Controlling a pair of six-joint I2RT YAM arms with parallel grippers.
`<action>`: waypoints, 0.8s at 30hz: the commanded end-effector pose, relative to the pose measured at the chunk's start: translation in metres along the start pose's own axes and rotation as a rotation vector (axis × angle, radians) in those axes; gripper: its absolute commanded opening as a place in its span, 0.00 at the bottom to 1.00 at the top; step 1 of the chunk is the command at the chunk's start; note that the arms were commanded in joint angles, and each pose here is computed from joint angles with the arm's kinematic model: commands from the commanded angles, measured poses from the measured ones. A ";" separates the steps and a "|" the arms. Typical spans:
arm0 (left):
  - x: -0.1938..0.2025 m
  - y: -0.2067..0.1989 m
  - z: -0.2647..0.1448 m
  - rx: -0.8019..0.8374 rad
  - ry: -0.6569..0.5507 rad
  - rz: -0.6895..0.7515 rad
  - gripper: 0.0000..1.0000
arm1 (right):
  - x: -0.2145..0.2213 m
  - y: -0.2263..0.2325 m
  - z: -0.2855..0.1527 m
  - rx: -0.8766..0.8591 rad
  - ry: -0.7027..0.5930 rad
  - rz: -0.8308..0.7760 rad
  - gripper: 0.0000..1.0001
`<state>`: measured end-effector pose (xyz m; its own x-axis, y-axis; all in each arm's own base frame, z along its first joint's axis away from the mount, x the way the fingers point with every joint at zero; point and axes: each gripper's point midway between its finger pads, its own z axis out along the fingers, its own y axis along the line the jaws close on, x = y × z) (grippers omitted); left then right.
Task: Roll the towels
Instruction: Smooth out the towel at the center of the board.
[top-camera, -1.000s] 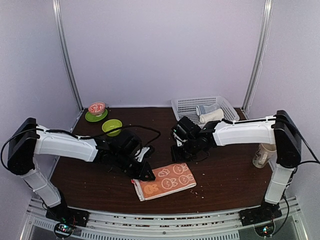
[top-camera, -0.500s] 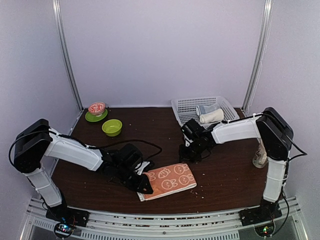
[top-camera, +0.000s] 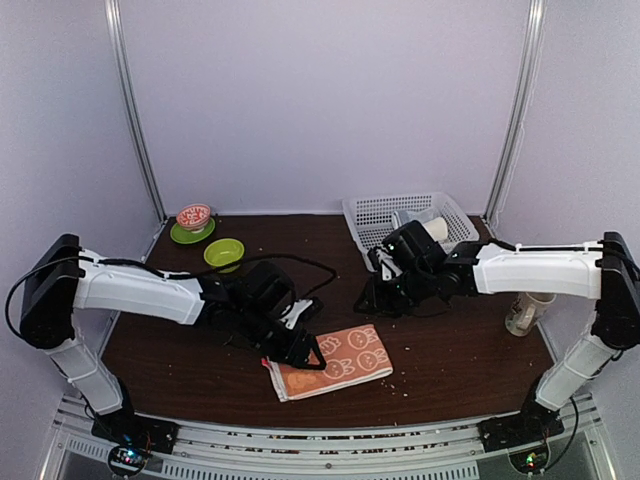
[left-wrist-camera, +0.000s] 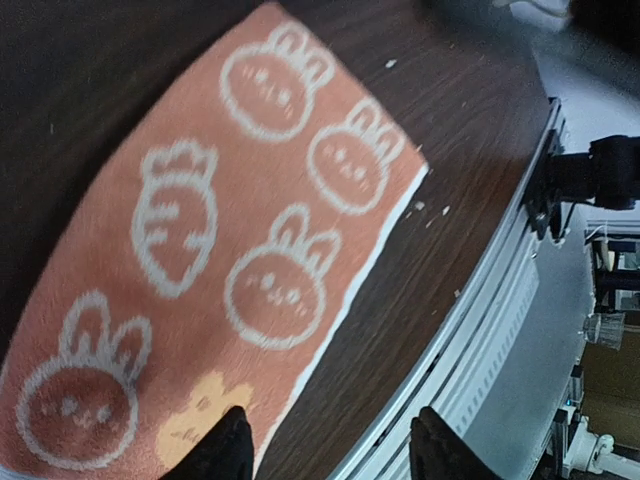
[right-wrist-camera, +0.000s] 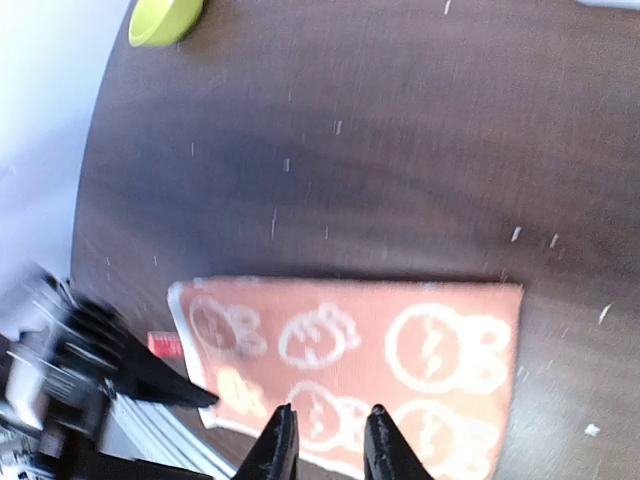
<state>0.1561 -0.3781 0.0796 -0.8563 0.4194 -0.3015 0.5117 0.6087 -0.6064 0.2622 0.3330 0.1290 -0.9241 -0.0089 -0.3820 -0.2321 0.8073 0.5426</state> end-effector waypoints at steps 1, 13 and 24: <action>-0.035 -0.012 -0.008 -0.013 -0.076 0.049 0.54 | 0.058 -0.026 0.021 0.051 0.108 0.028 0.22; -0.049 0.044 0.004 -0.111 -0.067 -0.036 0.45 | 0.125 -0.083 0.024 0.137 0.170 0.117 0.20; -0.021 0.104 0.027 -0.209 0.000 -0.118 0.29 | 0.135 -0.097 0.020 0.173 0.181 0.116 0.20</action>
<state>0.2212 -0.3562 0.0253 -0.9067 0.3406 -0.2490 0.4218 0.7447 -0.5172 0.1733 0.2824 0.0247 -0.9810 -0.0090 -0.1939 -0.1056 0.8627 0.4945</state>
